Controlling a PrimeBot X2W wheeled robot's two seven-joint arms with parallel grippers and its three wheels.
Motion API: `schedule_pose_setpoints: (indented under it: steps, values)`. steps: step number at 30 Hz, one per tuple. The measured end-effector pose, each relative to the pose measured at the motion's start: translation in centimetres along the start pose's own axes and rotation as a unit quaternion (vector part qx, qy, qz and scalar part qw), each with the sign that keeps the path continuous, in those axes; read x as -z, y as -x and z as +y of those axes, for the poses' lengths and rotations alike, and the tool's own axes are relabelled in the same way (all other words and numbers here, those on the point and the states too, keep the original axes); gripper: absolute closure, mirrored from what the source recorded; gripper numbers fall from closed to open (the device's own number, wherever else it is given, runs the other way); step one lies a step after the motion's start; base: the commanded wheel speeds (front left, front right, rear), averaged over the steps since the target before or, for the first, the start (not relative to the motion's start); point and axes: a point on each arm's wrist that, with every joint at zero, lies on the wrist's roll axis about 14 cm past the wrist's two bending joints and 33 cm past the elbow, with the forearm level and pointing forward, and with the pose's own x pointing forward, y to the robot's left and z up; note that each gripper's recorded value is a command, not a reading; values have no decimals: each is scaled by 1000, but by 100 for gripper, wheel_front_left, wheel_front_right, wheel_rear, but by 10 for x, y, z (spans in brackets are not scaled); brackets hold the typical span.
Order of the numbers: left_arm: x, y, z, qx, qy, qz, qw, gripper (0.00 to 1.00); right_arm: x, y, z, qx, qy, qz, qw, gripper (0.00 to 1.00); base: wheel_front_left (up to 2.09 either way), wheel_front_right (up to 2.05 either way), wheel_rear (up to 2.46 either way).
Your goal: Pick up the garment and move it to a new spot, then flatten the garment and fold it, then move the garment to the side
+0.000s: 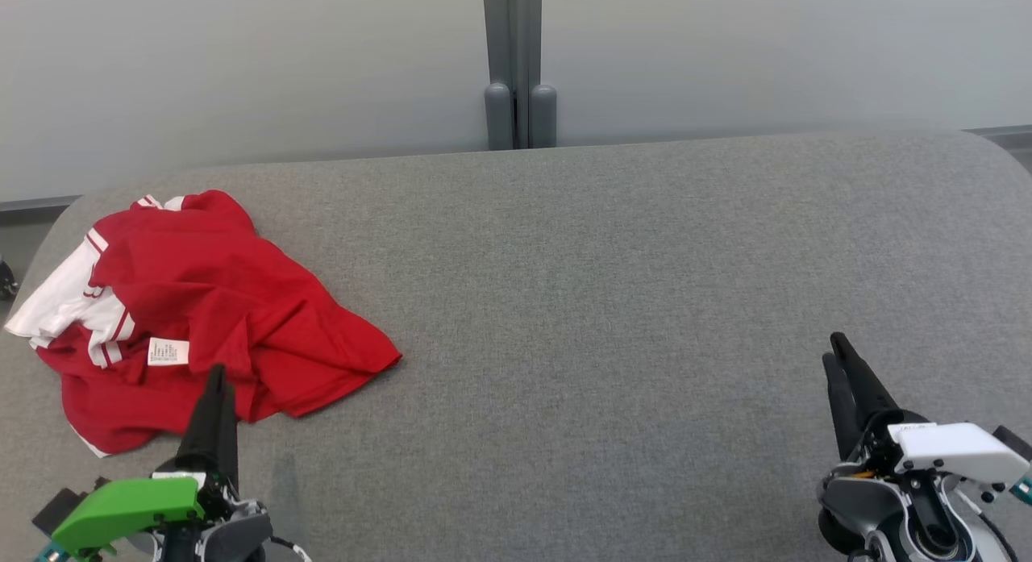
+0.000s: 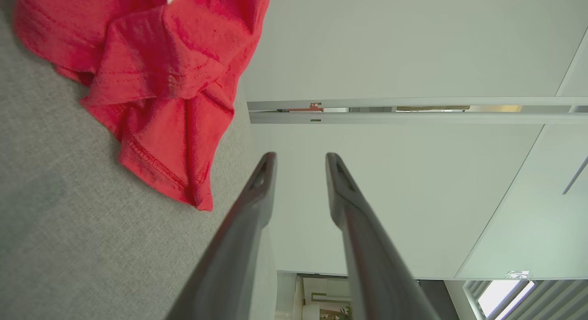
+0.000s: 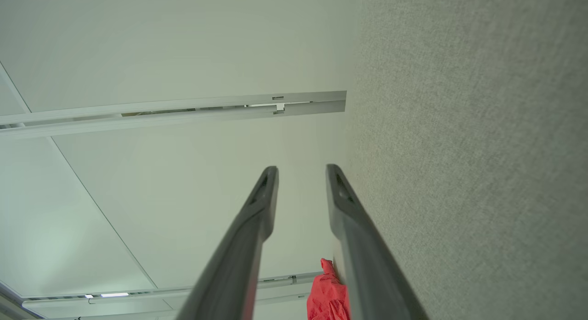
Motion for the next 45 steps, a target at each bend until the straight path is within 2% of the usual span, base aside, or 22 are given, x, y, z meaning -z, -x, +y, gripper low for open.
schedule_pose_setpoints:
  steps: [4,13,19,26,30,34,39,45]
  values:
    - [1,8,18,-26,4,-2,1000,0,0,8,-18,26,-5,-4,1000,0,0,0,0]
    - [-1,7,13,-19,-10,-17,1000,0,-4,7,-9,13,18,-21,1000,0,0,0,0]
    - [-4,6,8,-13,-32,-28,999,0,-8,6,-4,7,55,-32,998,0,0,0,0]
    - [-13,5,0,-2,-78,-46,996,0,-13,3,18,-22,134,-46,990,0,0,0,0]
    - [-17,4,-12,14,-118,-55,991,0,-16,1,30,-37,191,-53,979,0,0,0,0]
    - [-16,2,-21,25,-159,-59,985,0,-11,-1,43,-55,260,-53,963,0,0,0,0]
    - [-11,0,-34,37,-204,-60,976,0,1,-3,63,-86,340,-49,935,0,0,0,0]
    - [2,-1,-49,57,-263,-53,962,0,11,-4,76,-109,411,-49,904,0,0,0,0]
